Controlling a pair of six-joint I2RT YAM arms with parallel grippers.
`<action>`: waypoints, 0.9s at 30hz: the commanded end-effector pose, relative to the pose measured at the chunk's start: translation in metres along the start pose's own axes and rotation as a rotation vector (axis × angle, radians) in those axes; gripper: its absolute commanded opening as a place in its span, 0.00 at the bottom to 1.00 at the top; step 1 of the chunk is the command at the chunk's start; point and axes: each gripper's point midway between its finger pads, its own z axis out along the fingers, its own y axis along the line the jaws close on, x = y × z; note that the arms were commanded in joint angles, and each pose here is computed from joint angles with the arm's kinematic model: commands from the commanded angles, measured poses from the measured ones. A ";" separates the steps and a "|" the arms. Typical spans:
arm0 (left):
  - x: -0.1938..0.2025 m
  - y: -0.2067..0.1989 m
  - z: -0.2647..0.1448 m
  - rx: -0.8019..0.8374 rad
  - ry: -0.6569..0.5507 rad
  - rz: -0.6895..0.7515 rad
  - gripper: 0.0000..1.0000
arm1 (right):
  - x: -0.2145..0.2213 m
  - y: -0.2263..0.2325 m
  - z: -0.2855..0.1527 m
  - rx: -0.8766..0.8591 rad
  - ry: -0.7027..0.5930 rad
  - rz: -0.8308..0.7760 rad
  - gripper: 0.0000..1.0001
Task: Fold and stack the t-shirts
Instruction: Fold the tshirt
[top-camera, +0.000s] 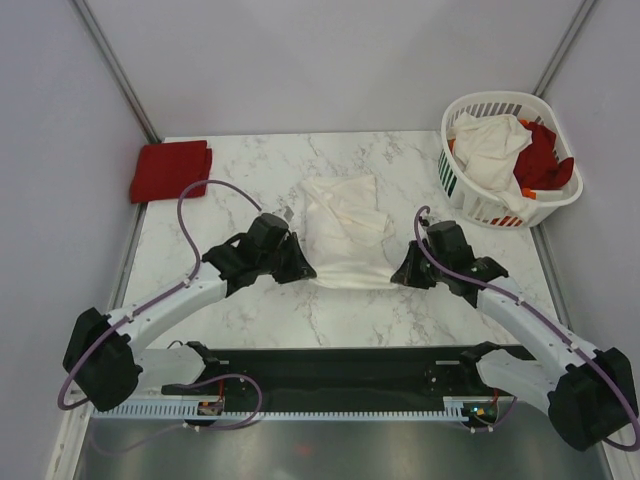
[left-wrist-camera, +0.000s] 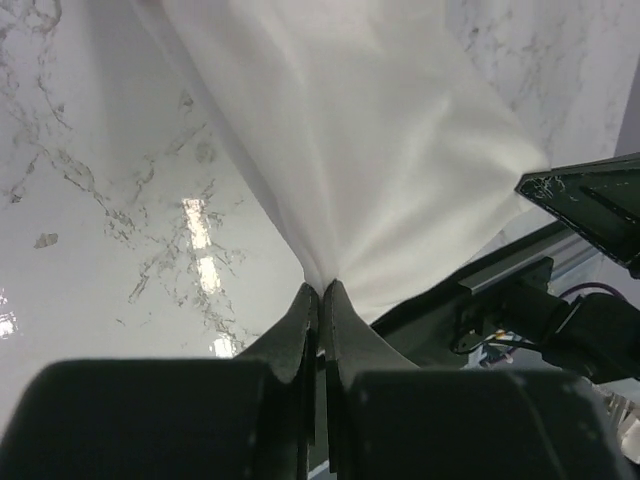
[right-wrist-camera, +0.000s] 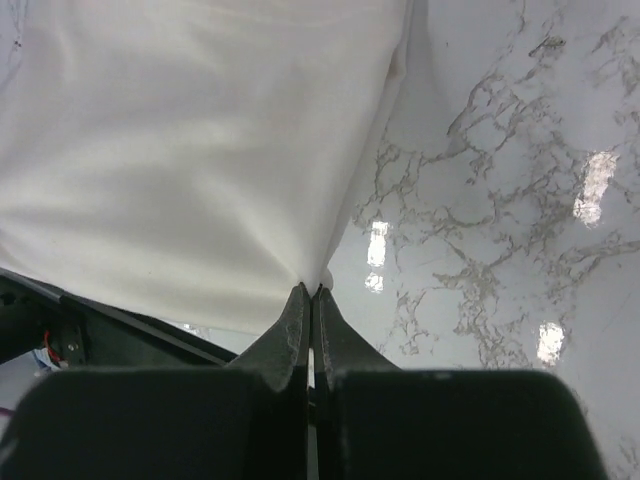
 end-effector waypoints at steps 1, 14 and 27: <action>-0.016 -0.014 -0.025 -0.004 -0.038 -0.019 0.02 | -0.030 0.018 -0.025 0.005 -0.070 -0.002 0.00; -0.100 -0.041 -0.018 -0.009 -0.111 0.013 0.02 | -0.130 0.042 -0.006 0.107 -0.194 -0.114 0.00; -0.195 -0.018 0.030 -0.067 -0.092 0.006 0.05 | -0.219 0.057 0.042 0.119 -0.258 -0.049 0.00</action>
